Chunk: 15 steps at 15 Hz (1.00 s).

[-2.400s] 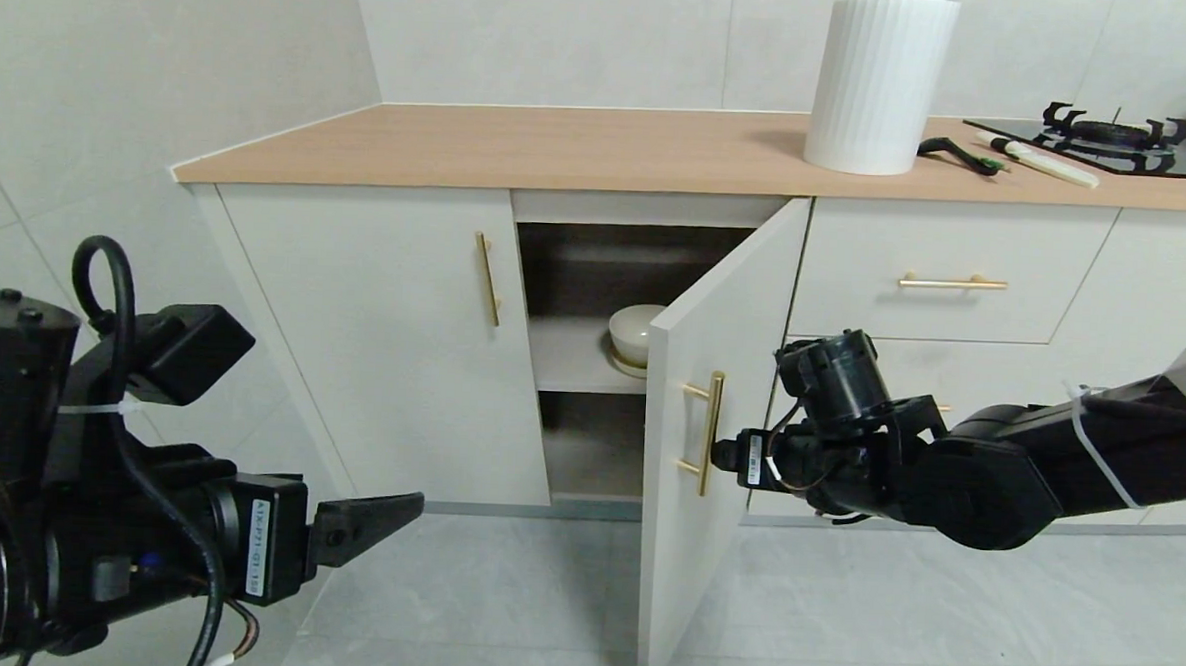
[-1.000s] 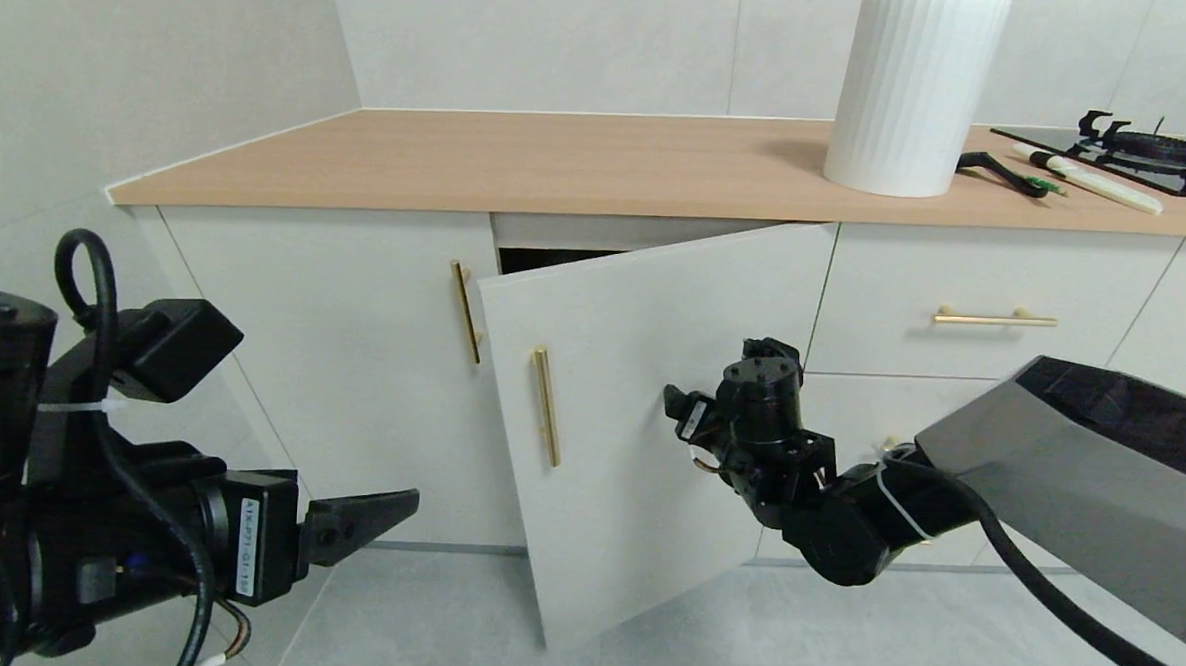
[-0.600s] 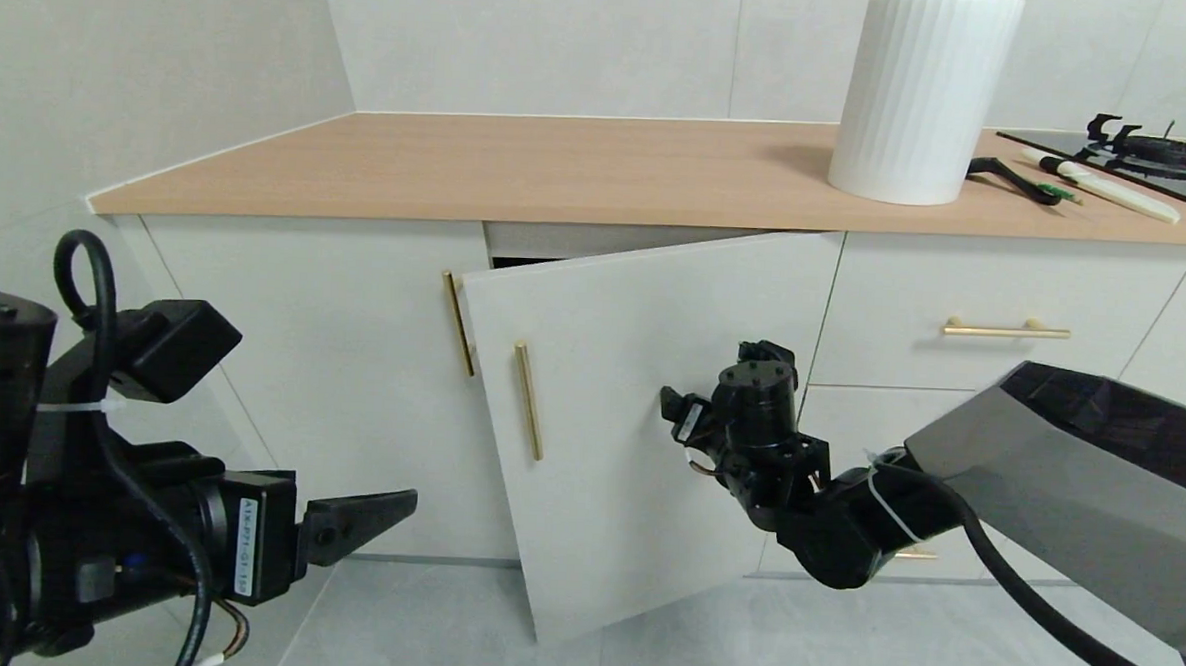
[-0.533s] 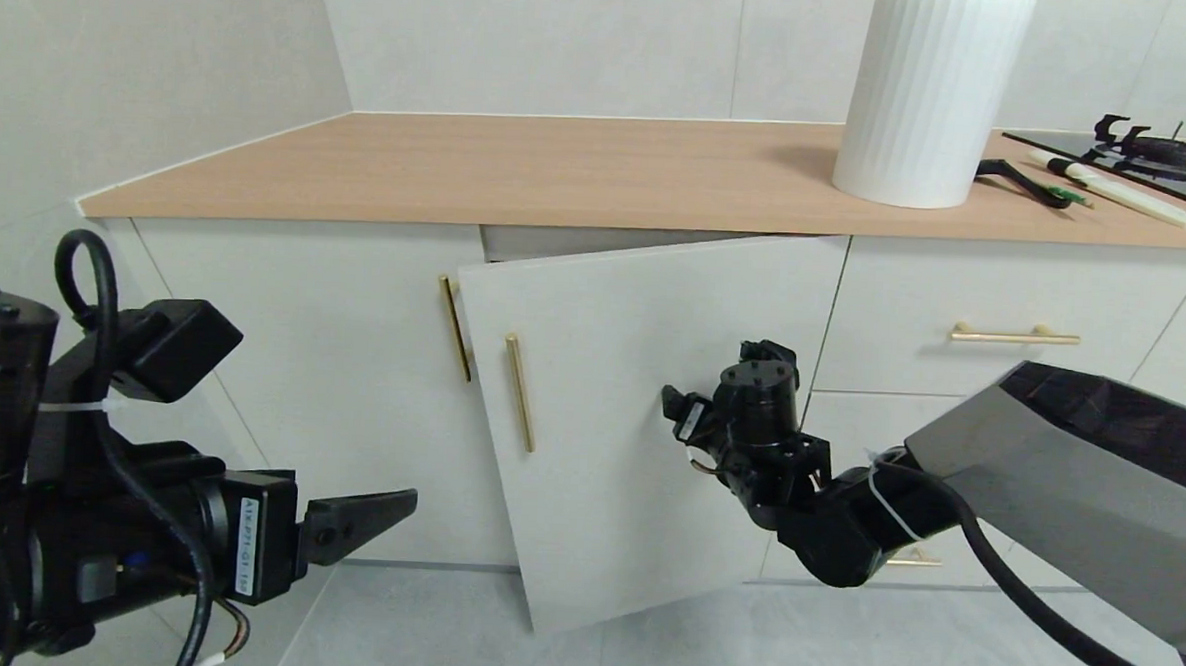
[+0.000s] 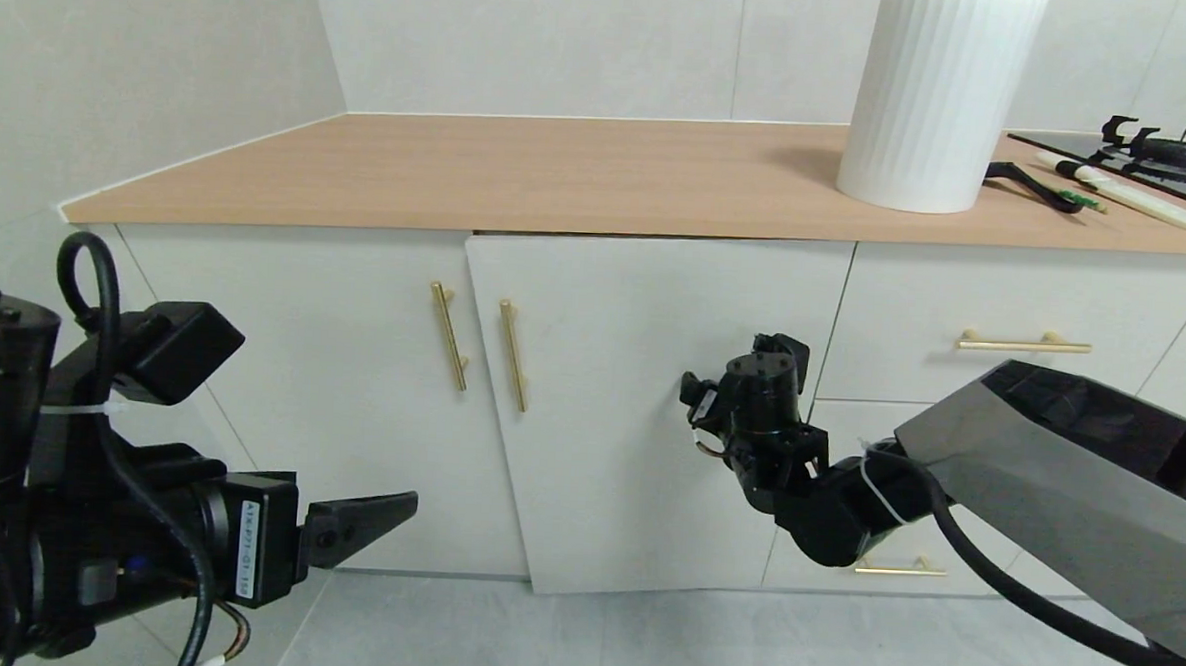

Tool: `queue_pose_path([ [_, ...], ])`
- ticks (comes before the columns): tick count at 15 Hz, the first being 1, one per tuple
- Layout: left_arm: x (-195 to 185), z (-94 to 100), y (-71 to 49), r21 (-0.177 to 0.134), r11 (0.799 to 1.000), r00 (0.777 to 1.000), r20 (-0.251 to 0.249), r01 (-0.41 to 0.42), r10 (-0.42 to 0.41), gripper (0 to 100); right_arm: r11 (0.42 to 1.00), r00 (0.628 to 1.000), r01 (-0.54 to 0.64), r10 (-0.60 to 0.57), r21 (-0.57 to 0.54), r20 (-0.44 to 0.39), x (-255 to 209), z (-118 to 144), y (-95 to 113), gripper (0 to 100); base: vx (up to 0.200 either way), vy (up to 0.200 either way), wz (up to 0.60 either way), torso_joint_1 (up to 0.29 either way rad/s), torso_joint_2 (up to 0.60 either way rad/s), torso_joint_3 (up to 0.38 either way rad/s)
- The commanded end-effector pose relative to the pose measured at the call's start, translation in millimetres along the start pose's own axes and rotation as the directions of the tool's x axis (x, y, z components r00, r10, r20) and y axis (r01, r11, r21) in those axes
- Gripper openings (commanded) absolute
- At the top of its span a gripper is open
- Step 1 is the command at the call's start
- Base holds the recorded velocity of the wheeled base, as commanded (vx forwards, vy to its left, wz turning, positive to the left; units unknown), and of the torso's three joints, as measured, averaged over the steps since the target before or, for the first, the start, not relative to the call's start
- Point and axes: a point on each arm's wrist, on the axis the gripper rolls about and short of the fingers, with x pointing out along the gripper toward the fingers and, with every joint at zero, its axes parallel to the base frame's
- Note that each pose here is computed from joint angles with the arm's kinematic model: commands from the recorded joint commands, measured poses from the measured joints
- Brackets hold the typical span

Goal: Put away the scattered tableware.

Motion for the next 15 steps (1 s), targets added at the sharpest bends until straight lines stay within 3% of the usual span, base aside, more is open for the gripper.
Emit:
queue_pose_path([
  [1, 1, -0.2, -0.2, 0.000, 1.000, 1.000, -0.004, -0.001, 0.001, 100, 1.000, 1.000, 0.013, -0.013, 0.003, 0.009, 5, 0, -3, 100, 0.000, 0.000, 0.00, 0.000, 0.00, 0.000],
  [9, 2, -0.2, 0.1, 0.000, 1.000, 1.000, -0.005, -0.002, 0.002, 100, 0.998, 0.997, 0.054, -0.055, 0.016, 0.050, 14, 7, -8, 100, 0.000, 0.000, 0.00, 0.000, 0.00, 0.000],
  [15, 2, -0.2, 0.1, 0.000, 1.000, 1.000, -0.005, -0.004, 0.004, 100, 0.999, 0.998, 0.051, -0.051, 0.002, 0.033, 2, 10, -8, 100, 0.000, 0.000, 0.00, 0.000, 0.00, 0.000],
])
